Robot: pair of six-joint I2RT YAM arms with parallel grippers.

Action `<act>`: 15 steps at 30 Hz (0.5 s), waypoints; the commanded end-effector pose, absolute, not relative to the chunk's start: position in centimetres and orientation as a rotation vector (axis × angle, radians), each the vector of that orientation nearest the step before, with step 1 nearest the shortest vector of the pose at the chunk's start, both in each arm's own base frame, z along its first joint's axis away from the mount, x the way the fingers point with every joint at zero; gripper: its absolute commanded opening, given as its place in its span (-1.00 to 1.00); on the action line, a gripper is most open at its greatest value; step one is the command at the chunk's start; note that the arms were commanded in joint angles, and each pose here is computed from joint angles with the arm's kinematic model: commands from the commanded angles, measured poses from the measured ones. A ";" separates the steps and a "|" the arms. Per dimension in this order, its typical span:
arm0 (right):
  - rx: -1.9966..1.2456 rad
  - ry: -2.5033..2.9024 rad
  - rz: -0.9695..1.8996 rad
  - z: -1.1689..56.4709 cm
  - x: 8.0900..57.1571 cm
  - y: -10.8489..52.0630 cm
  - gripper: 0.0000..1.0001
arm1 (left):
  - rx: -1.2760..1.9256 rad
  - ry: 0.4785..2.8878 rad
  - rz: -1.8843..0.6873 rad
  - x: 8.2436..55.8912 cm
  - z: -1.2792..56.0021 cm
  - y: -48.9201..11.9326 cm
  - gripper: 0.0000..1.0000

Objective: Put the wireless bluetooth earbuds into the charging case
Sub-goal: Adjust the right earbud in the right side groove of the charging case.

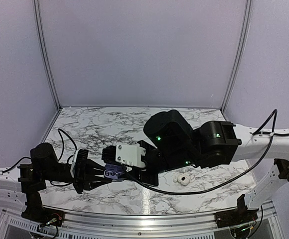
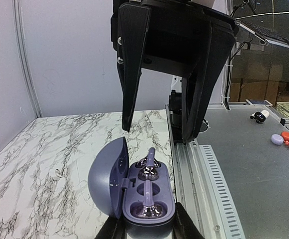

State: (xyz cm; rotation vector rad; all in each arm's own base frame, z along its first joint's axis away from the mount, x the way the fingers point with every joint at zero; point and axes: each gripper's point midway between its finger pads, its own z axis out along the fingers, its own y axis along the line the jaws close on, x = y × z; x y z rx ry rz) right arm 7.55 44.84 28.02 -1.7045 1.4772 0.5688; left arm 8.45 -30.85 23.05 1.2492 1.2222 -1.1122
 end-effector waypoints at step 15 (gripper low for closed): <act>-1.693 1.420 0.629 30.7 6.4 45.0 -0.05 | 1.222 1.171 -1.114 8.3 24.0 -30.6 -1.00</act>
